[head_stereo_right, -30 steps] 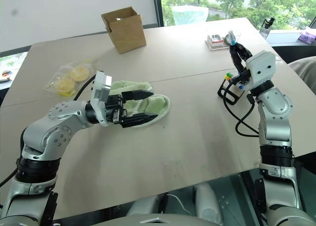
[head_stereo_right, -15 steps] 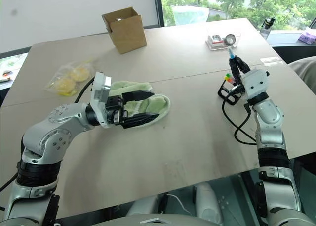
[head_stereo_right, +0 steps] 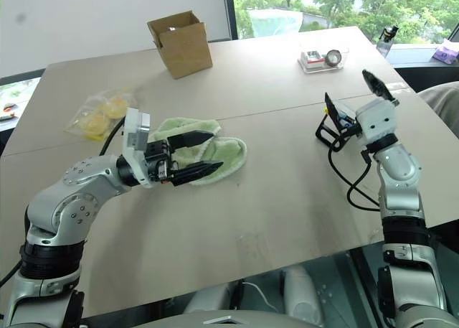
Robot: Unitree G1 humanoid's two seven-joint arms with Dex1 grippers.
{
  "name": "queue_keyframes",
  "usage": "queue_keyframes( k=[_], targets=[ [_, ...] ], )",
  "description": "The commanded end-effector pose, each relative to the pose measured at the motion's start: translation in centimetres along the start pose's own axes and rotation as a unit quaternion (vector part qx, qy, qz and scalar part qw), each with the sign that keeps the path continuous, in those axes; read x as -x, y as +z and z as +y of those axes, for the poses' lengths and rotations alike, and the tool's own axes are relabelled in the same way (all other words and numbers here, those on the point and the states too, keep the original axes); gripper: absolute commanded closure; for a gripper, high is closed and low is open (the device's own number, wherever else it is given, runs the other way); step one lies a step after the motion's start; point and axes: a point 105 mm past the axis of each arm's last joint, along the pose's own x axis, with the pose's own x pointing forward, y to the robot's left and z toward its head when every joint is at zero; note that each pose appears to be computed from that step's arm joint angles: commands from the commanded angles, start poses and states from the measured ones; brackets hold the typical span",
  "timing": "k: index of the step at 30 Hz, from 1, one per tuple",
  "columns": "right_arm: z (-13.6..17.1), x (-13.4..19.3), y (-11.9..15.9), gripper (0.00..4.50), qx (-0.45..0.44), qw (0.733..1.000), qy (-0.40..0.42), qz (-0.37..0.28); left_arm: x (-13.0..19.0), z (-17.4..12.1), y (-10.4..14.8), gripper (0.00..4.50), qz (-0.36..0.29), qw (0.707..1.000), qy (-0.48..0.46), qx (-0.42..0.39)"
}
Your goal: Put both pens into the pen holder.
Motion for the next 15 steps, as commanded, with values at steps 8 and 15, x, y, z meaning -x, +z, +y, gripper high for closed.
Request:
queue_keyframes(
  k=[8, 15],
  targets=[
    [8.9, 3.8, 4.9, 0.05, -0.29, 0.912, 0.256, 0.138, 4.5, 0.8, -2.0, 0.0, -0.017, 0.952, 0.303, -0.033],
    [7.3, 10.5, 1.3, 0.05, -0.245, 0.892, 0.28, 0.254, 10.5, -1.3, -4.7, 0.0, 0.016, 0.904, 0.427, -0.007]
  ],
)
